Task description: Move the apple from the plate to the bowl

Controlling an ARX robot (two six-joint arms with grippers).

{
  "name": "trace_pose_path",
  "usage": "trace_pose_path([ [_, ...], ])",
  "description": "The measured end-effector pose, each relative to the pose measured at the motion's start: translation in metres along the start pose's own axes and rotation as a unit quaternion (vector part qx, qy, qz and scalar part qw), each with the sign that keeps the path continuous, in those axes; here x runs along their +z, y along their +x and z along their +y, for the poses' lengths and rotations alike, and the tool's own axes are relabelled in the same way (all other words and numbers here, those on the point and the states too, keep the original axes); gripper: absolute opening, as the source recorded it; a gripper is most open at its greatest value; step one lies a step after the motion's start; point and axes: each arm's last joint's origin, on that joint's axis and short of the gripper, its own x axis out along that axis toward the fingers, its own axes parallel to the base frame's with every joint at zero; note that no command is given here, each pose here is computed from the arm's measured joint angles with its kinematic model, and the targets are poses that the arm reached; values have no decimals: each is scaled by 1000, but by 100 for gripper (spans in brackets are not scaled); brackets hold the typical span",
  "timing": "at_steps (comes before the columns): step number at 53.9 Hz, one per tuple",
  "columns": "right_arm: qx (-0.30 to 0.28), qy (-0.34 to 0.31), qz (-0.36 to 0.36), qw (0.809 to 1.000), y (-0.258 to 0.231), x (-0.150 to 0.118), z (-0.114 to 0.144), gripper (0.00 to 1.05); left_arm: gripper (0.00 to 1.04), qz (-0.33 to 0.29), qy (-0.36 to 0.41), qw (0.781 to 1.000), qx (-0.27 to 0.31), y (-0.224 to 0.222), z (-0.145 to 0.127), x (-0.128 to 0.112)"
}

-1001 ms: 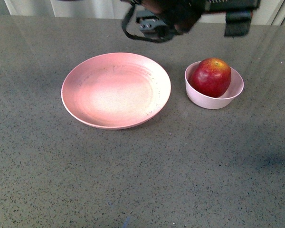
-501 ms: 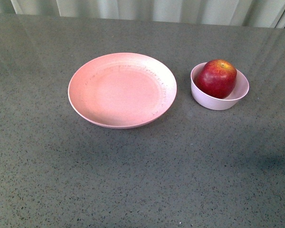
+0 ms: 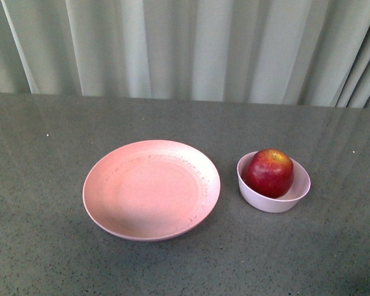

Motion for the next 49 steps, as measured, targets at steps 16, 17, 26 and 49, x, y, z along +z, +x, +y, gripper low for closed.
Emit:
trace_pose_path([
  [16, 0, 0, 0, 1000, 0, 0, 0, 96, 2, -2, 0, 1000, -2, -28, 1, -14],
  [17, 0, 0, 0, 1000, 0, 0, 0, 96, 2, 1, 0, 1000, -2, -30, 1, -15],
  [26, 0, 0, 0, 1000, 0, 0, 0, 96, 2, 2, 0, 1000, -2, -38, 1, -15],
  [49, 0, 0, 0, 1000, 0, 0, 0, 96, 2, -8, 0, 1000, -2, -57, 1, -10],
])
